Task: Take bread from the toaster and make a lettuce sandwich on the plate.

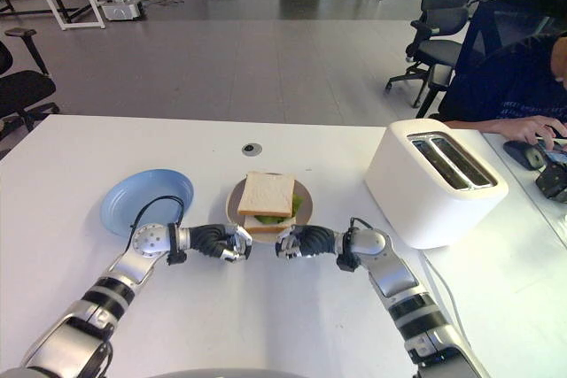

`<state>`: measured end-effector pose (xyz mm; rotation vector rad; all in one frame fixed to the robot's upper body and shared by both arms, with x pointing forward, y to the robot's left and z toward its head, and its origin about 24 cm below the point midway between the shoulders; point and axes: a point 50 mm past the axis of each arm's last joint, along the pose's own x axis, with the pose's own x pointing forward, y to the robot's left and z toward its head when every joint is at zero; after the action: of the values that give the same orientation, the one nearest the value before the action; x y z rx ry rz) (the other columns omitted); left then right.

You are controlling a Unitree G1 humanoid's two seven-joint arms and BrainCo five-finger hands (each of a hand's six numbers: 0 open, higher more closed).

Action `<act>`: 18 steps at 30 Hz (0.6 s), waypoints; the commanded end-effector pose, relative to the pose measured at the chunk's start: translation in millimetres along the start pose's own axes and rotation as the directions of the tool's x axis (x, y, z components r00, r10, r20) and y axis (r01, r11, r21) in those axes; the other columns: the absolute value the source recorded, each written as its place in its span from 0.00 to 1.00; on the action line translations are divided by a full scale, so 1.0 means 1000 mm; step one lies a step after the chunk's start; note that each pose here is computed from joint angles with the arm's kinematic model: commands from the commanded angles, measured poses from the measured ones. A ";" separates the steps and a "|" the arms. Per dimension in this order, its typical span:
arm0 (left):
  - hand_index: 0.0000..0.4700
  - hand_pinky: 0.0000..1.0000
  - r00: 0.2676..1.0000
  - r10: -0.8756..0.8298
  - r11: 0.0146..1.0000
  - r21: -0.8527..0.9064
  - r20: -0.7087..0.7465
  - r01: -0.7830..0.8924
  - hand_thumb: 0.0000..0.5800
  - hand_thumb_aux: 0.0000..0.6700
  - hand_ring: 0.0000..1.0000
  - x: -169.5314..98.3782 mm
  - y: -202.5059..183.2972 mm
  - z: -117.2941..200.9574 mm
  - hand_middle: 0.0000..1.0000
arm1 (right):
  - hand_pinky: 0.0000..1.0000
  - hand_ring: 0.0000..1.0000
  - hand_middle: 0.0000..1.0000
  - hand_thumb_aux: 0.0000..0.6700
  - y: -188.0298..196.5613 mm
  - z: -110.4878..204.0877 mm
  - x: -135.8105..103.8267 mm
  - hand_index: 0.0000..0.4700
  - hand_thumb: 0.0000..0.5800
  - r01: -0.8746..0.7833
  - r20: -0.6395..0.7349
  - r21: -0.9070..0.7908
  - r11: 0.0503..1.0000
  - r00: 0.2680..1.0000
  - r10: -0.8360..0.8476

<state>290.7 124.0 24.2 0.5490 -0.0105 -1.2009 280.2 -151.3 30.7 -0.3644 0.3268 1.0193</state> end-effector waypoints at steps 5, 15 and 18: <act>1.00 1.00 0.935 0.322 0.947 0.059 -0.148 -0.317 1.00 1.00 1.00 0.040 0.053 0.005 1.00 | 1.00 1.00 1.00 1.00 -0.059 0.019 0.026 1.00 1.00 0.312 0.068 0.039 0.949 0.947 -0.314; 0.00 0.16 0.758 0.435 0.900 -0.206 0.486 -0.384 0.00 0.00 0.16 -0.004 0.068 0.089 0.16 | 0.17 0.17 0.17 0.00 -0.035 0.109 -0.043 0.00 0.00 0.445 0.575 0.184 0.876 0.674 -0.463; 0.00 0.00 0.577 0.639 0.769 -0.404 0.509 -0.495 0.00 0.00 0.00 -0.030 0.065 0.104 0.00 | 0.00 0.00 0.00 0.00 -0.017 0.121 -0.043 0.00 0.00 0.536 0.605 0.194 0.821 0.594 -0.531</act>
<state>329.6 96.3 128.4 0.1447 -0.5161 -0.8745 307.9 -146.9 145.3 -0.1256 -0.3166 0.6043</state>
